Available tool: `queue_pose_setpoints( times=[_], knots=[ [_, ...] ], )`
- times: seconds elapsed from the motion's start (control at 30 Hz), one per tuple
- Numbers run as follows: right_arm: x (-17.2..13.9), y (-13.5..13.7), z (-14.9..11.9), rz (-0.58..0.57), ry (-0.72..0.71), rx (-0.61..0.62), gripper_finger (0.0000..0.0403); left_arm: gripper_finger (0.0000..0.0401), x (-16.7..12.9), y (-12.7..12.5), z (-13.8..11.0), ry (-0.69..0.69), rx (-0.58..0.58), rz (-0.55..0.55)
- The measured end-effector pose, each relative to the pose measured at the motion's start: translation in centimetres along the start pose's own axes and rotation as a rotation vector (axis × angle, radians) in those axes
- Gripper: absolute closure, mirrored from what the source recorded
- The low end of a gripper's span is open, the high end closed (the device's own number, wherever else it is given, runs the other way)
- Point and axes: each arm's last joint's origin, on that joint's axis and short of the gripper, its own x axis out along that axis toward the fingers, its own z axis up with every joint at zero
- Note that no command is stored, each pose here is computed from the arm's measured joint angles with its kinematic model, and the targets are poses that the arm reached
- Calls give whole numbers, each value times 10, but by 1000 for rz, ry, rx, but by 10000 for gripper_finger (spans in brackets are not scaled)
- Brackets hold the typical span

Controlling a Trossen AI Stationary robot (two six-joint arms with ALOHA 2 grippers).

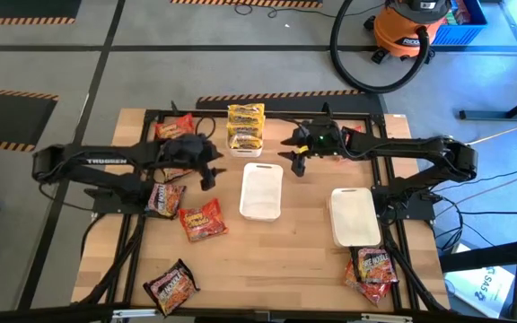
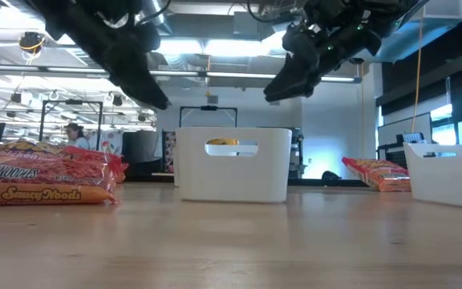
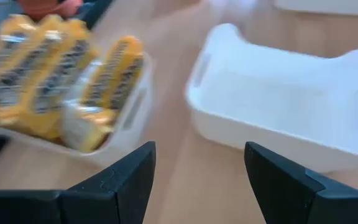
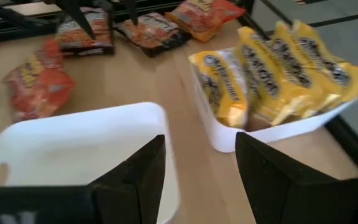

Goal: Sort Maruchan noodles
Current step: Put the orange noodle pack into the bottom right white bin

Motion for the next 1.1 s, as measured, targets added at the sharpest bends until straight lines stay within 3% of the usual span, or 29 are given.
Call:
queue_pose_setpoints(
  times=[0.13,0.3,0.6,0.8,1.1],
  knots=[
    [2,18,0,71,3,-29,226,161,8,-12,-7,26,-2,-107],
    [0,43,-6,103,97,-68,226,162,13,-30,-12,53,16,-107],
    [-19,47,-7,-111,275,38,226,162,25,-56,-24,113,82,-64],
    [-41,22,-10,-292,363,115,226,162,39,-66,-30,130,111,-41],
    [-64,-51,-26,-495,514,284,226,162,51,-71,-36,154,126,-48]
  ],
)
